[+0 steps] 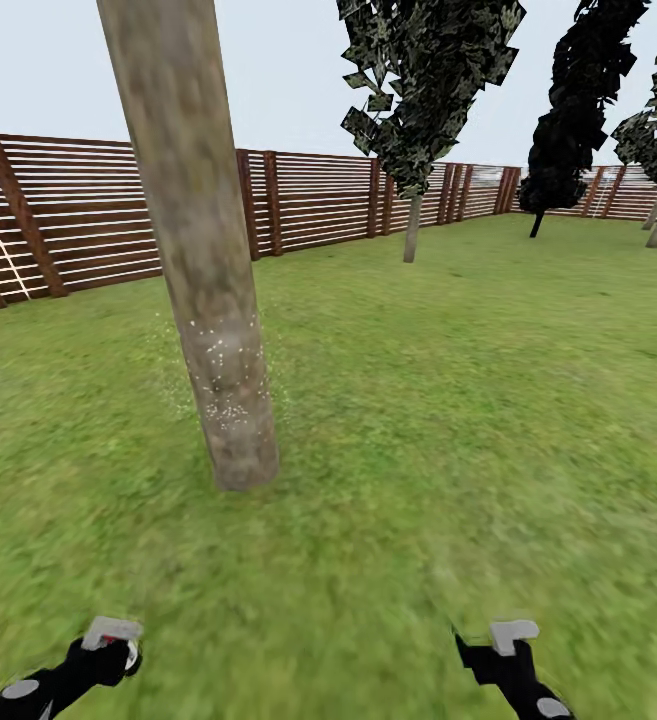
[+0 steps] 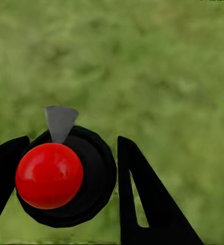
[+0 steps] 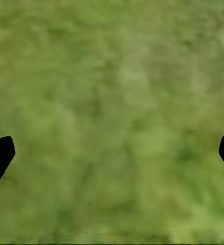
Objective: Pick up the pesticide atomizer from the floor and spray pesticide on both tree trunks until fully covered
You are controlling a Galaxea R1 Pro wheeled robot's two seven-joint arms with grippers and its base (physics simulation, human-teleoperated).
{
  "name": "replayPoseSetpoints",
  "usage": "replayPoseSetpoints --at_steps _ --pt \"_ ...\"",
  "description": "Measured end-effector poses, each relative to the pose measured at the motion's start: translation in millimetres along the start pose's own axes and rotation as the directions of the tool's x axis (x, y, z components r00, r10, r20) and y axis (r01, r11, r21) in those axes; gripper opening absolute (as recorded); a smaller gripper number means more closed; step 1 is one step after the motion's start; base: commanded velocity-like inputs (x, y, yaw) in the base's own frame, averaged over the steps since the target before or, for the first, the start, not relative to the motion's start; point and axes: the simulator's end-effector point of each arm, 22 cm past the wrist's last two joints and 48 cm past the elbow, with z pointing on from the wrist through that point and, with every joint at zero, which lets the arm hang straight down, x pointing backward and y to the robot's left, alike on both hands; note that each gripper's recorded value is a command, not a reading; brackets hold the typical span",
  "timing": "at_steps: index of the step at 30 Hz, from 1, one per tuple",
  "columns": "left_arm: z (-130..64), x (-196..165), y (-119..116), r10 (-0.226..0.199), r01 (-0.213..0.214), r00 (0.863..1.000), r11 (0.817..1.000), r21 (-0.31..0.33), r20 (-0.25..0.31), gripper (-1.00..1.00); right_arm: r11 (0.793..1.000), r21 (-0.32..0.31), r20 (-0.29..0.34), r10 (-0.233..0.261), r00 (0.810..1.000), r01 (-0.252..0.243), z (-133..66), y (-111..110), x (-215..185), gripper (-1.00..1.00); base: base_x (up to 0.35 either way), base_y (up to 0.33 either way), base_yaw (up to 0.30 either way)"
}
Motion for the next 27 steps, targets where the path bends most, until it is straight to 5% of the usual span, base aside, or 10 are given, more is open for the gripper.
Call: replayPoseSetpoints --at_steps 2,7,9,19,22,23,24,27 --pt "-9.0 26.5 -1.9 -0.044 0.045 0.999 0.999 -0.009 0.019 -1.0 1.0 0.009 -0.041 0.012 0.999 -0.011 -12.7 0.2 33.7 1.0 0.0 0.0 0.0" --pt "-18.7 48.8 -13.0 -0.121 0.121 0.993 0.993 -0.003 -0.006 -1.0 1.0 -0.005 -0.063 0.018 0.998 -0.018 -20.9 9.4 37.9 1.0 0.0 0.0 0.0" --pt "-26.1 62.1 12.1 -0.171 0.167 0.985 0.977 -0.131 -0.015 -1.0 0.999 -0.019 -0.088 0.024 0.996 -0.026 -26.5 19.6 45.8 1.0 0.0 0.0 0.0" --pt "-41.0 54.5 12.8 -0.186 0.179 0.982 0.972 -0.153 -0.031 -1.0 0.999 -0.026 -0.105 0.028 0.994 -0.031 -41.5 26.7 36.2 1.0 0.0 0.0 0.0" --pt "-45.3 52.6 11.6 -0.191 0.183 0.981 0.971 -0.152 -0.037 -1.0 0.999 -0.033 -0.166 0.023 0.986 -0.029 -66.6 30.1 75.5 1.0 0.0 0.0 0.0" --pt "-46.8 51.0 11.9 -0.191 0.183 0.981 0.971 -0.152 -0.037 -1.0 0.999 -0.035 -0.146 0.019 0.989 -0.024 -76.3 30.4 82.2 1.0 0.0 0.0 0.0" --pt "-48.3 49.6 12.0 -0.191 0.184 0.981 0.971 -0.152 -0.038 -1.0 0.999 -0.042 -0.056 0.011 0.998 -0.013 -95.3 33.3 86.0 1.0 0.0 0.0 0.0" --pt "-49.9 49.2 11.1 -0.191 0.182 0.981 0.971 -0.152 -0.041 -1.0 0.999 -0.045 -0.009 0.011 1.0 -0.012 -108.9 36.6 88.7 1.0 0.0 0.0 0.0"
